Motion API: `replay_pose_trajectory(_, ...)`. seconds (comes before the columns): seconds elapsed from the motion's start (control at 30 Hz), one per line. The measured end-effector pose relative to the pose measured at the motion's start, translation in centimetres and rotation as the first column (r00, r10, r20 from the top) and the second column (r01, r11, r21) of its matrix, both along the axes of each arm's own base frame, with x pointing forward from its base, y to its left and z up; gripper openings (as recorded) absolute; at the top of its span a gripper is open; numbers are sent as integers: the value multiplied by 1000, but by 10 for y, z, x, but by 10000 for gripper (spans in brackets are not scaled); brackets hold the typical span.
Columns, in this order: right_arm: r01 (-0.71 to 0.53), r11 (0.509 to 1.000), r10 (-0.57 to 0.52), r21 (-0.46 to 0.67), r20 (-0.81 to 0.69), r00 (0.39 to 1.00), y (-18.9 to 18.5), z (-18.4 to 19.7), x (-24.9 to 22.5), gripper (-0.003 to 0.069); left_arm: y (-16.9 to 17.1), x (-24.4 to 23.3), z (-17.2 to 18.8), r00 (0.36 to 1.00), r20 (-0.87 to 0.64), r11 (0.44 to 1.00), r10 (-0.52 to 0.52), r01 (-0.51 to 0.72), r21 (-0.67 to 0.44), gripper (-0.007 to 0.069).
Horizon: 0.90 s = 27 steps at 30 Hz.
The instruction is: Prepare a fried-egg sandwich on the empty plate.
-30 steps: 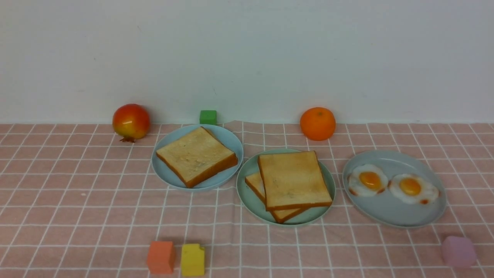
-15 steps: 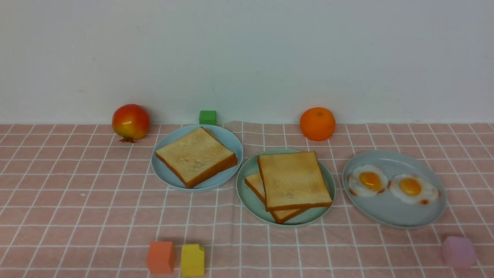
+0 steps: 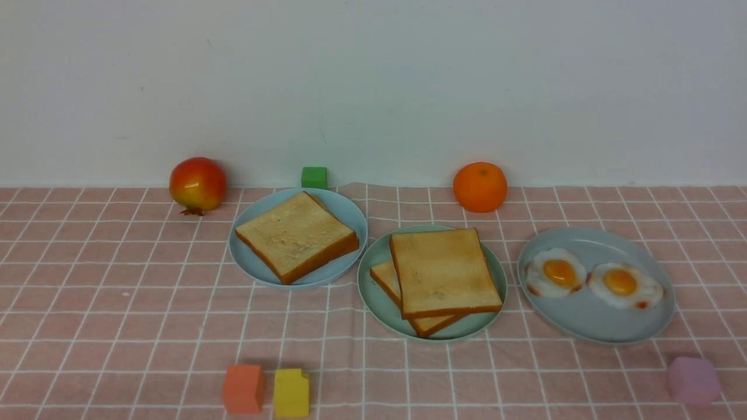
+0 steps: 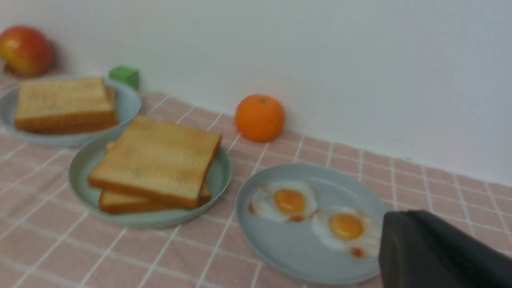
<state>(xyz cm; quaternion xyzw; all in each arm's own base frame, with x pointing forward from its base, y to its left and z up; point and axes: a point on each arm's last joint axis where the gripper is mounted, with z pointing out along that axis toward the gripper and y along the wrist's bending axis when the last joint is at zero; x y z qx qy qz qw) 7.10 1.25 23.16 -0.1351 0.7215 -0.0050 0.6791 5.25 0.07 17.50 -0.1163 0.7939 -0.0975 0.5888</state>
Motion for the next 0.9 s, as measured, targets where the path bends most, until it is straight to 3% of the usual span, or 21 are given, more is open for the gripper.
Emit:
replay_pose_trajectory(0.13,98,993,-100,69,27,995,-7,2,-5,54,0,0,0,1000,1,1000,0,0,0,19)
replay_pose_trajectory(0.17,157,982,-161,102,24,987,-11,0,-7,56,0,0,0,1000,1,1000,0,0,0,19)
replay_pose_trajectory(0.3,238,963,-236,128,-34,971,-15,-21,-12,61,0,0,0,1000,2,1000,0,0,0,19)
replay_pose_trajectory(0.4,260,955,-250,145,-81,965,-16,-40,-14,63,0,0,0,1000,2,1000,0,0,0,19)
replay_pose_trajectory(0.5,289,946,-250,144,-241,938,-15,-59,-18,65,0,0,0,1000,4,1000,-1,1,1,19)
replay_pose_trajectory(0.9,301,942,-255,149,-264,930,-15,-61,-19,80,0,0,0,1000,4,1000,-1,1,2,24)
